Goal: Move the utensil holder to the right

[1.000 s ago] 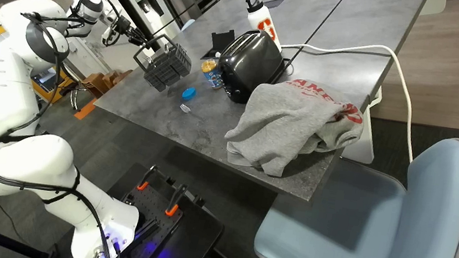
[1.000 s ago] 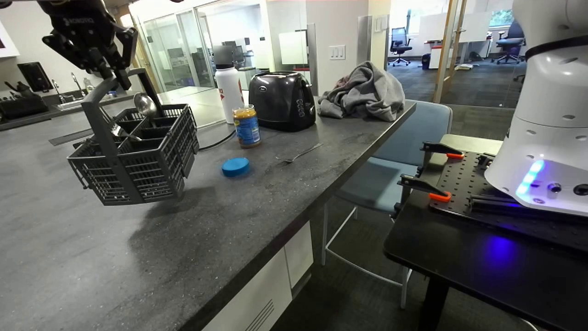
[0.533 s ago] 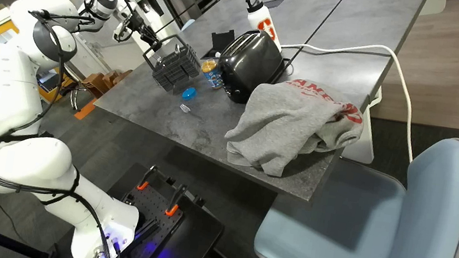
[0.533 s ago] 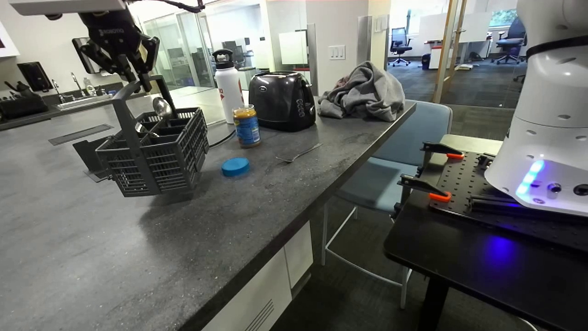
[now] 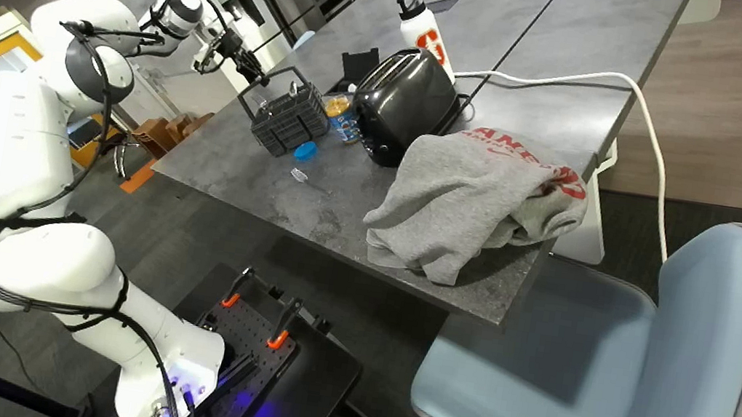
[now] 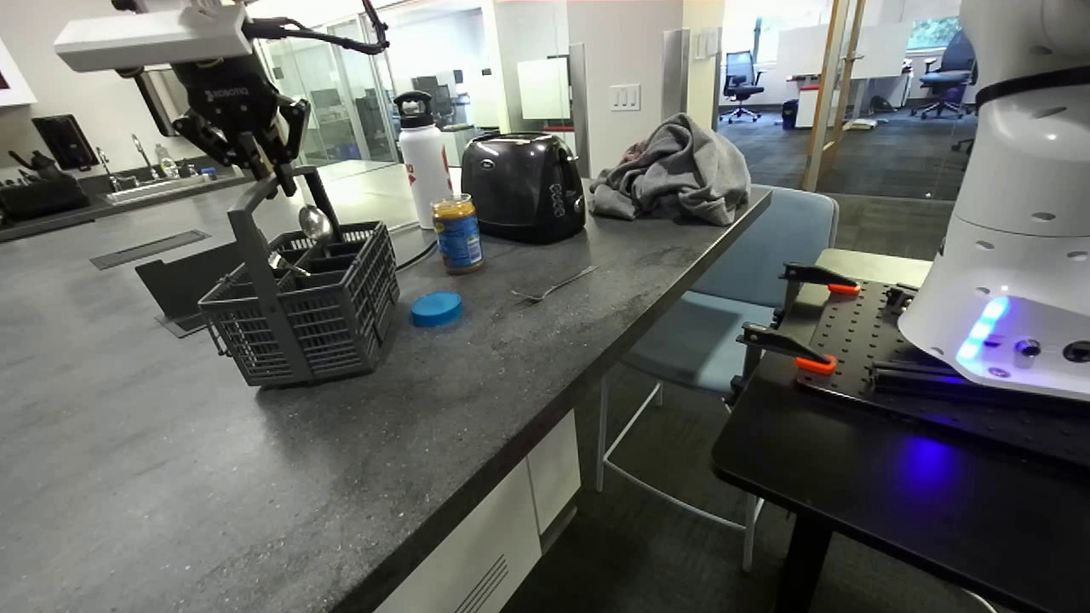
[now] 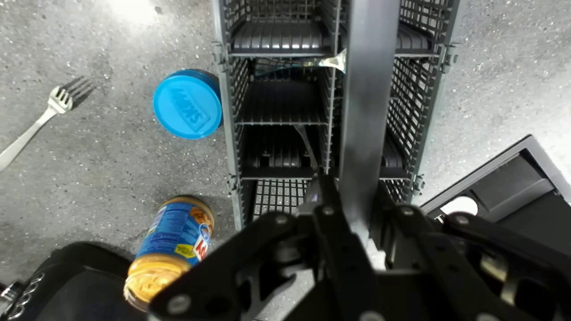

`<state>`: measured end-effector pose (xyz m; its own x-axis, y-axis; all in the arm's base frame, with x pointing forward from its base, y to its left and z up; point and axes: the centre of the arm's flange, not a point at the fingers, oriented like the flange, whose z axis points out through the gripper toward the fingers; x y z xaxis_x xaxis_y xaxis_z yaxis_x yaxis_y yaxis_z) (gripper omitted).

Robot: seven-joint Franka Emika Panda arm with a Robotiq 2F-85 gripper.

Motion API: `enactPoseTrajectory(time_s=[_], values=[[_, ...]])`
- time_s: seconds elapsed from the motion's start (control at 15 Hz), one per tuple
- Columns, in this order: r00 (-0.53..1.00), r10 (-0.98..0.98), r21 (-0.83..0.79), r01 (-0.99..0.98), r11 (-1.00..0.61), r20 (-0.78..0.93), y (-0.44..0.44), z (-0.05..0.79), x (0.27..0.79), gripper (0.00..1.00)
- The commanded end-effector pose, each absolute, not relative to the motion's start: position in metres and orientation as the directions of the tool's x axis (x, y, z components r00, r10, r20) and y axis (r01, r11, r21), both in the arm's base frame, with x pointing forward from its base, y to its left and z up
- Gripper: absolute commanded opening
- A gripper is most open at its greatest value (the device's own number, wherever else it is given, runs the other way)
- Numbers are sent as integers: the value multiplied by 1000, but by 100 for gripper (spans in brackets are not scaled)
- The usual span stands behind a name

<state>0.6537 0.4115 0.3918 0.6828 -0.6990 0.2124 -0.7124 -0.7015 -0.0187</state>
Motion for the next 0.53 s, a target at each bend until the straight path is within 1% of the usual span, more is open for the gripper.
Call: enactPoseTrajectory(time_s=[0.0, 0.27, 0.47], values=[[688, -697, -39, -705, -708, 203, 419, 405, 658, 46], [686, -689, -49, -700, -713, 234, 431, 438, 634, 74], [705, -664, -75, -670, -739, 248, 443, 481, 595, 98]])
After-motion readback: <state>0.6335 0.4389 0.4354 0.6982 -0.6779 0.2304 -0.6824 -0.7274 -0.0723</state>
